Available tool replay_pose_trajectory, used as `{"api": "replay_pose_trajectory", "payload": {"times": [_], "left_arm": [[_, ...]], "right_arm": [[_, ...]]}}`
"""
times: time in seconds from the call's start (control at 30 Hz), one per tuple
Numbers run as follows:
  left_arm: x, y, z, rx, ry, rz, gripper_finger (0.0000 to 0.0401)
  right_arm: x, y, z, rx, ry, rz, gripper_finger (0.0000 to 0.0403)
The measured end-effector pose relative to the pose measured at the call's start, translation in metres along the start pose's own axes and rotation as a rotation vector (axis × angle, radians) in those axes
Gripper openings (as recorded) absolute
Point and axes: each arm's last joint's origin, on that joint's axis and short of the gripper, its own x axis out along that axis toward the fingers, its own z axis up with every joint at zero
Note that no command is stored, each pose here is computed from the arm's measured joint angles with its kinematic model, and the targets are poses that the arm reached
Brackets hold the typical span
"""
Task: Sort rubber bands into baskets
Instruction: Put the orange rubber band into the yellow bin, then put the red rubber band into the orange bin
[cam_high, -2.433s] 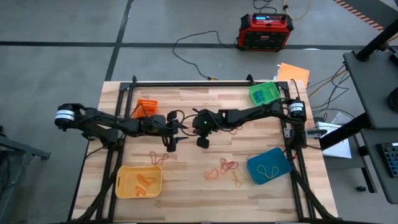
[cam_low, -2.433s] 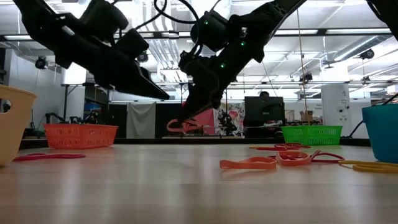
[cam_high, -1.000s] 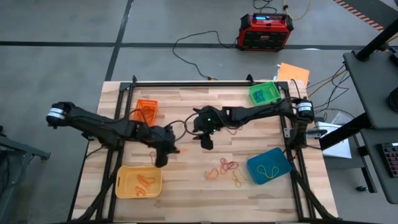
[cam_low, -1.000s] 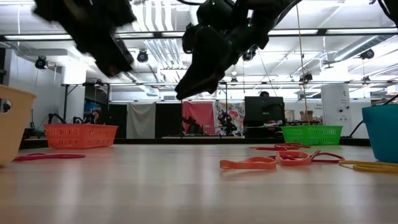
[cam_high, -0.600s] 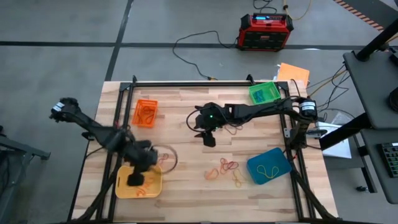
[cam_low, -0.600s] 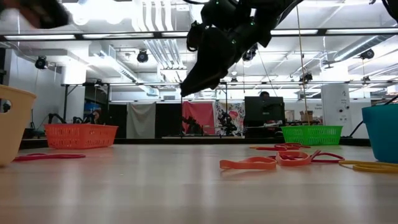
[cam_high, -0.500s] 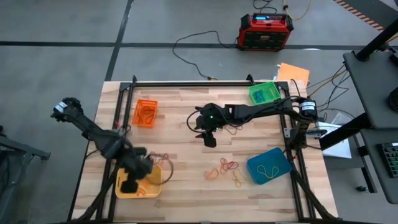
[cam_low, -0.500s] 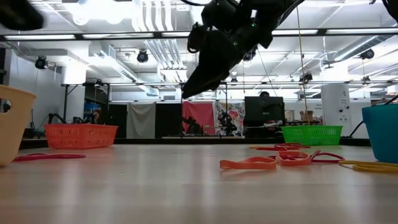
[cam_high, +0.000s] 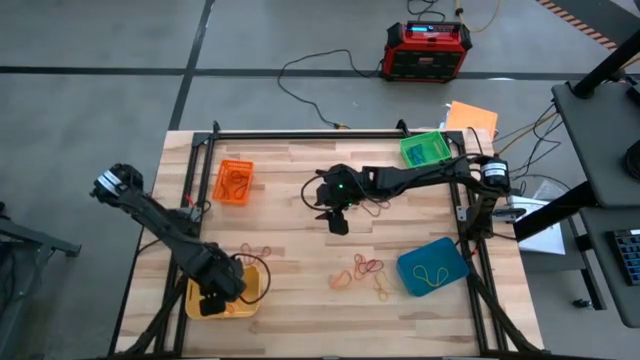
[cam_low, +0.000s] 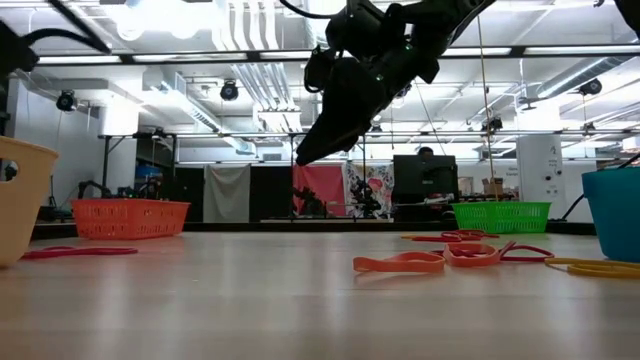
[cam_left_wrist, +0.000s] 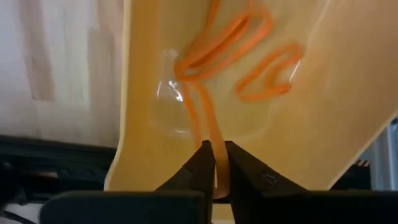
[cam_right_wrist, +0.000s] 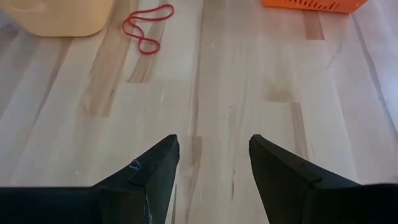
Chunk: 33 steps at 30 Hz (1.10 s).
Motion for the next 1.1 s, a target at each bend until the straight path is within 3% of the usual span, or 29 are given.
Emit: {"api": "replay_pose_trajectory", "payload": {"times": [0.27, 0.43, 0.63, 0.8, 0.93, 1.1], "left_arm": [[0.004, 0.0, 0.002, 0.0, 0.013, 0.017, 0.0093], [-0.013, -0.007, 0.002, 0.096, -0.071, -0.011, 0.012], [-0.055, -0.013, 0.005, 0.262, -0.427, 0.086, 0.0113], [-0.087, -0.001, 0.003, 0.353, -0.681, 0.202, 0.009], [-0.095, 0.017, 0.001, 0.391, -0.782, 0.241, 0.0072], [-0.088, 0.044, 0.005, 0.419, -0.876, 0.247, 0.0052]], "right_arm": [[0.0, -0.001, 0.0, 0.002, 0.001, -0.001, 0.0192], [0.0, -0.001, -0.001, -0.019, 0.002, -0.002, 0.0192], [-0.004, -0.005, 0.0, -0.063, 0.001, -0.01, 0.0192], [-0.004, -0.008, -0.004, -0.081, 0.01, -0.015, 0.0192], [-0.002, -0.008, -0.008, -0.103, -0.007, -0.016, 0.0192], [0.01, -0.005, -0.007, -0.141, -0.132, -0.016, 0.0192]]}}
